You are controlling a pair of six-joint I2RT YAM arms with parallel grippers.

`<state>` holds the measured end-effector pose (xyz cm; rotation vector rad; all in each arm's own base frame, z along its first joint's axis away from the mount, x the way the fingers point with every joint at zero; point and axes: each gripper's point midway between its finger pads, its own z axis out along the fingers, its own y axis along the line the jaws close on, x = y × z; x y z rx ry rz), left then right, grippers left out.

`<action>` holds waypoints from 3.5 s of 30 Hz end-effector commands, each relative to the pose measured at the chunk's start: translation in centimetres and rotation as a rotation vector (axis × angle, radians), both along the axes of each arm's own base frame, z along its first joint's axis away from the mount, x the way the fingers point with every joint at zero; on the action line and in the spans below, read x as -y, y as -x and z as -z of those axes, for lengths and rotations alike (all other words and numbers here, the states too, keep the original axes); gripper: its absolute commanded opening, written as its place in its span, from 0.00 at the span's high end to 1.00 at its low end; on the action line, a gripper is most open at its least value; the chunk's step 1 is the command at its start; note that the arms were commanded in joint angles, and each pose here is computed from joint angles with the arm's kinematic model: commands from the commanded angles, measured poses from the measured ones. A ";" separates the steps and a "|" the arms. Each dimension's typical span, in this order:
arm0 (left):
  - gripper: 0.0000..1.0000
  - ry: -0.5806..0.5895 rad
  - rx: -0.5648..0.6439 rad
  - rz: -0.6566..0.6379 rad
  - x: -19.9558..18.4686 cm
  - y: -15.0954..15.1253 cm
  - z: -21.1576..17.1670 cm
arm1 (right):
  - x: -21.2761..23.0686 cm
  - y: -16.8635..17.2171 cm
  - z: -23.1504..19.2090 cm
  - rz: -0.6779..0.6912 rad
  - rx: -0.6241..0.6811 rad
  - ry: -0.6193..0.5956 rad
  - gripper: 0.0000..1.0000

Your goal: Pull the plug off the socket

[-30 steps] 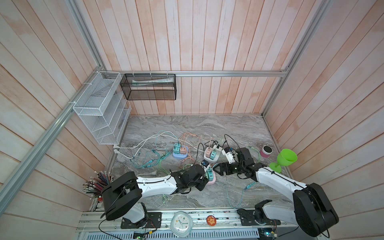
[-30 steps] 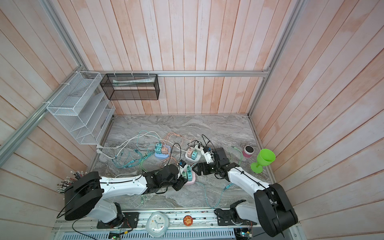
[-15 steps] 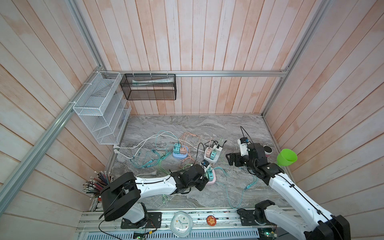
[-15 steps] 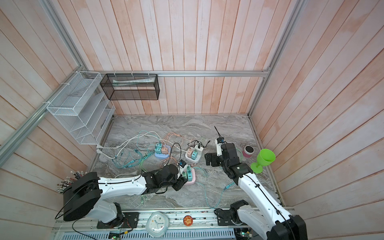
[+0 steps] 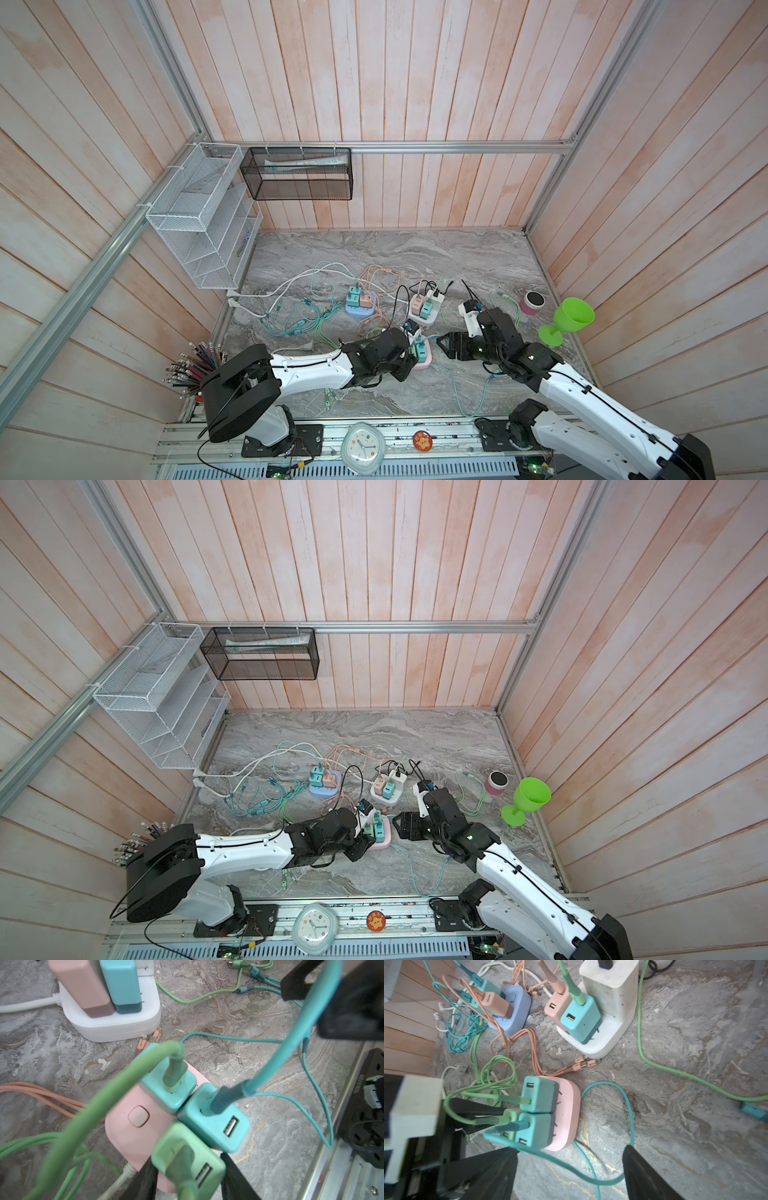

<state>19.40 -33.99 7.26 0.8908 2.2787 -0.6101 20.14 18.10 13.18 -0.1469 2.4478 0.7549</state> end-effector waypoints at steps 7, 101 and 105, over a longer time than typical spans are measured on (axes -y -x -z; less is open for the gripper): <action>0.48 0.000 0.031 0.005 0.1 -0.9 -1.1 | -0.6 2.1 -0.8 0.019 -0.028 -0.002 0.27; 0.46 -0.006 0.310 0.473 1.2 -2.0 -0.4 | -4.2 -0.5 7.4 -0.137 -0.168 -0.059 0.50; 0.48 -0.009 0.307 0.472 1.1 -1.9 -0.2 | -4.2 -0.5 7.4 -0.138 -0.166 -0.064 0.51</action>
